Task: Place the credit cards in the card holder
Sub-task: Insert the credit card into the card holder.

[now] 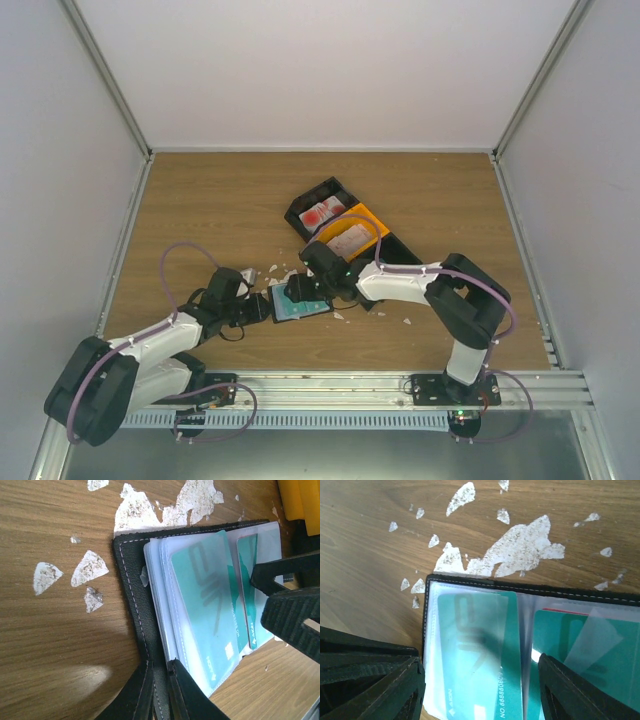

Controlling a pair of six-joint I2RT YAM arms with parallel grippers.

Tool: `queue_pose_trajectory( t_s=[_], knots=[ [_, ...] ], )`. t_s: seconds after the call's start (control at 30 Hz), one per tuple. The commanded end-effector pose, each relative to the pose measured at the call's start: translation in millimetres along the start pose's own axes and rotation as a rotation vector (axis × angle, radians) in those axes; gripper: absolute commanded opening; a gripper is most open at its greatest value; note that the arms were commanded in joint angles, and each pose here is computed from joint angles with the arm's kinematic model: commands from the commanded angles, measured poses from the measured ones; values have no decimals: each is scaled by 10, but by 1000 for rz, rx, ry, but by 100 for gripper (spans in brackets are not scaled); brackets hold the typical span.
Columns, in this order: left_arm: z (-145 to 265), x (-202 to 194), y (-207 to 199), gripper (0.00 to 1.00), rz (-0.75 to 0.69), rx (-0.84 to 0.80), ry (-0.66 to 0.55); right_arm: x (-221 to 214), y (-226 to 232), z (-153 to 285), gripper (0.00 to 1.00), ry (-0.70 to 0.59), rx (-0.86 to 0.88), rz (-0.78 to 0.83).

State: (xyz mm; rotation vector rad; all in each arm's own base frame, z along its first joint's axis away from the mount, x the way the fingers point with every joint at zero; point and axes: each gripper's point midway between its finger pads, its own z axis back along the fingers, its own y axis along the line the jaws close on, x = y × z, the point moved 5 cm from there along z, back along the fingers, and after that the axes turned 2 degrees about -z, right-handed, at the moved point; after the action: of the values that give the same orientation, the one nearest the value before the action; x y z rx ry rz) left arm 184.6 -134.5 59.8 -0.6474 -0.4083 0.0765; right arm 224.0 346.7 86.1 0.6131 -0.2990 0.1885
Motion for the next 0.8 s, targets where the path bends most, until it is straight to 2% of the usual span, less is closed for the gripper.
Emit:
queue_pose_trajectory(
  t_s=[0.0, 0.27, 0.47, 0.77],
  knots=[
    [-9, -7, -29, 13, -19, -22, 0, -51, -47, 31, 61, 0, -52, 26],
    [-50, -38, 0, 13, -11, -15, 24, -163, 12, -97, 56, 65, -65, 67],
    [-64, -54, 19, 12, -6, -10, 33, -211, 147, -133, 53, 107, 15, 97],
    [-64, -55, 18, 12, -6, -8, 35, -175, 217, -56, 54, 64, 67, 101]
  ],
)
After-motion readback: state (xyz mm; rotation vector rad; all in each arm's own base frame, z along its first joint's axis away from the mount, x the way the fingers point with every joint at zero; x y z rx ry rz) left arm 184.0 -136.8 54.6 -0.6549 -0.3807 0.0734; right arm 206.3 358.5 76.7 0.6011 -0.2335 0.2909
